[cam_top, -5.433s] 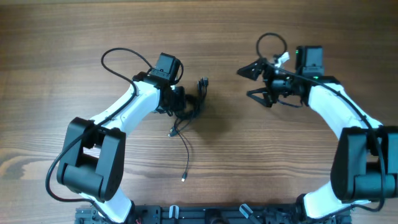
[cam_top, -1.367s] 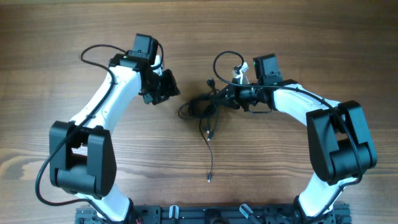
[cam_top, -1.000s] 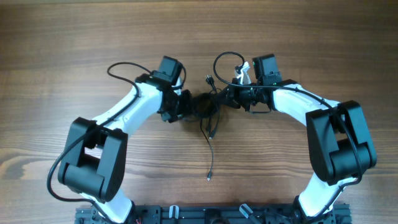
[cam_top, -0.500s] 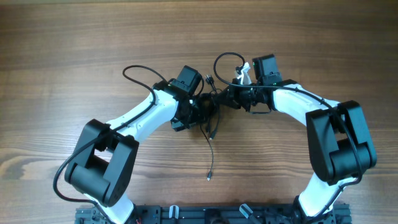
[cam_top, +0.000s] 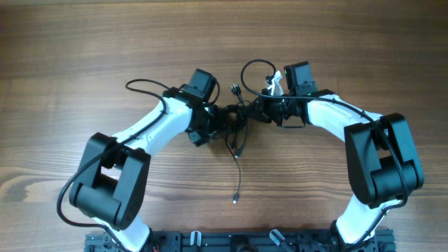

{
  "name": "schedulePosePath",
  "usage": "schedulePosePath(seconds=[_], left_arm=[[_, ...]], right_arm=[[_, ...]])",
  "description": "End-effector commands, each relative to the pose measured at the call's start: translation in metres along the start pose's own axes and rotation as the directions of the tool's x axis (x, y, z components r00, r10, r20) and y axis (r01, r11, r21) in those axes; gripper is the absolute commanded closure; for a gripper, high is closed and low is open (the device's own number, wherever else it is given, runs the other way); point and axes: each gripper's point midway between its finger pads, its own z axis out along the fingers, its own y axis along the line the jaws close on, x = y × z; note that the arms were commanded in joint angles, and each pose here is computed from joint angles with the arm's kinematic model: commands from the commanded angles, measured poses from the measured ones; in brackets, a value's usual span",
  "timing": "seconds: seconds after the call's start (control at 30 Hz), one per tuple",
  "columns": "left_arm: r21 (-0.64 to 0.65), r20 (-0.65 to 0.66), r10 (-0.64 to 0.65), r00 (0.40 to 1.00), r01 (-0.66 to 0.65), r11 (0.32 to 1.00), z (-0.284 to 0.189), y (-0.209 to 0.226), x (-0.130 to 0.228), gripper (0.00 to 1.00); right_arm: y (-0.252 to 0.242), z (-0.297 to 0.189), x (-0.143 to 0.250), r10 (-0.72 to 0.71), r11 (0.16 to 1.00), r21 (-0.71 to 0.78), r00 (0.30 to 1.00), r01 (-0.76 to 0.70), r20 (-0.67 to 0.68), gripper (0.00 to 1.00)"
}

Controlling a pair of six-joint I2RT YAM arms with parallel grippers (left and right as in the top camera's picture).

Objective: Untangle cables

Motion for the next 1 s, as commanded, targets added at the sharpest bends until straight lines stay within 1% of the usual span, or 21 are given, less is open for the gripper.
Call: schedulePosePath(seconds=[0.0, 0.07, 0.1, 0.17, 0.23, 0.27, 0.3, 0.33, 0.4, 0.5, 0.63, 0.67, 0.7, 0.73, 0.77, 0.8, 0.83, 0.87, 0.9, 0.93, 0.97], left_arm=[[-0.065, 0.001, -0.068, 0.998, 0.068, 0.996, 0.019, 0.009, 0.011, 0.42], [-0.065, 0.001, -0.085, 0.996, 0.085, 0.994, 0.023, 0.013, 0.013, 0.46], [-0.063, 0.004, -0.084, 0.996, 0.084, 0.994, 0.026, 0.014, 0.013, 0.51], [-0.073, 0.019, -0.087, 0.996, 0.089, 0.993, 0.027, 0.02, 0.01, 0.65], [-0.099, 0.065, -0.092, 0.994, 0.098, 0.99, 0.026, 0.026, 0.0, 0.69], [-0.105, 0.079, -0.095, 0.992, 0.103, 0.989, 0.024, 0.03, -0.005, 0.74], [-0.104, 0.084, -0.106, 0.991, 0.115, 0.988, 0.023, 0.034, -0.01, 0.9], [-0.103, 0.087, -0.098, 0.991, 0.107, 0.989, 0.021, 0.037, -0.014, 0.96], [-0.106, 0.089, -0.082, 0.993, 0.091, 0.99, 0.018, 0.044, -0.022, 0.96], [-0.136, 0.08, -0.111, 0.991, 0.121, 0.983, 0.007, 0.073, -0.037, 0.96], [-0.148, 0.078, -0.247, 0.966, 0.257, 0.955, -0.008, 0.113, -0.056, 0.96], [-0.131, 0.067, -0.281, 0.957, 0.287, 0.949, -0.011, 0.118, -0.058, 0.95], [-0.098, 0.044, -0.315, 0.948, 0.318, 0.943, -0.014, 0.12, -0.06, 0.89], [-0.046, 0.01, -0.344, 0.939, 0.344, 0.938, -0.016, 0.117, -0.061, 0.59], [0.014, -0.032, -0.366, 0.93, 0.366, 0.93, -0.019, 0.111, -0.062, 0.4], [0.049, -0.064, -0.371, 0.926, 0.374, 0.926, -0.02, 0.106, -0.06, 0.28], [0.059, -0.079, -0.373, 0.924, 0.378, 0.924, -0.021, 0.104, -0.058, 0.2], [0.057, -0.089, -0.372, 0.924, 0.378, 0.924, -0.02, 0.103, -0.055, 0.2], [0.051, -0.096, -0.363, 0.927, 0.369, 0.928, -0.018, 0.101, -0.051, 0.24], [0.043, -0.104, -0.354, 0.929, 0.36, 0.932, -0.015, 0.097, -0.046, 0.32], [0.028, -0.116, -0.381, 0.917, 0.387, 0.922, -0.012, 0.093, -0.04, 0.38]], right_arm=[[0.013, -0.005, -0.005, -0.054, 0.998, -0.007, 0.998, 0.055, 0.025, 0.96], [0.013, -0.005, -0.005, -0.054, 0.999, -0.007, 0.998, 0.054, 0.025, 0.96], [0.013, -0.005, -0.005, -0.053, 0.999, -0.007, 0.998, 0.053, 0.025, 0.96], [0.013, -0.005, -0.005, -0.054, 0.999, -0.007, 0.998, 0.054, 0.025, 0.96], [0.013, -0.005, -0.005, -0.054, 0.998, -0.007, 0.998, 0.054, 0.025, 0.96], [0.013, -0.005, -0.005, -0.054, 0.999, -0.007, 0.998, 0.054, 0.025, 0.96], [0.013, -0.005, -0.005, -0.054, 0.999, -0.007, 0.998, 0.054, 0.025, 0.96], [0.013, -0.005, -0.005, -0.054, 0.999, -0.006, 0.998, 0.054, 0.025, 0.96], [0.013, -0.005, -0.005, -0.055, 0.998, -0.006, 0.998, 0.055, 0.025, 0.96], [0.013, -0.005, -0.005, -0.08, 0.997, -0.006, 0.997, 0.08, 0.025, 0.96], [0.012, -0.005, -0.005, -0.079, 0.997, -0.003, 0.997, 0.079, 0.027, 0.96], [0.011, -0.005, -0.006, -0.077, 0.997, 0.007, 0.996, 0.077, 0.033, 0.96], [0.009, -0.005, -0.007, -0.077, 0.997, 0.014, 0.996, 0.076, 0.037, 0.96], [0.009, -0.005, -0.008, -0.077, 0.997, 0.017, 0.996, 0.076, 0.04, 0.96], [0.009, -0.005, -0.008, -0.077, 0.997, 0.016, 0.996, 0.077, 0.04, 0.96], [0.009, -0.005, -0.008, -0.078, 0.997, 0.017, 0.996, 0.077, 0.04, 0.96], [0.009, -0.005, -0.008, -0.077, 0.997, 0.016, 0.996, 0.077, 0.04, 0.96], [0.009, -0.005, -0.008, -0.077, 0.997, 0.016, 0.996, 0.077, 0.04, 0.96], [0.009, -0.005, -0.008, -0.077, 0.997, 0.016, 0.996, 0.077, 0.04, 0.96], [0.009, -0.005, -0.008, -0.077, 0.997, 0.016, 0.996, 0.076, 0.04, 0.96], [0.009, -0.005, -0.008, -0.077, 0.997, 0.016, 0.996, 0.077, 0.04, 0.96]])
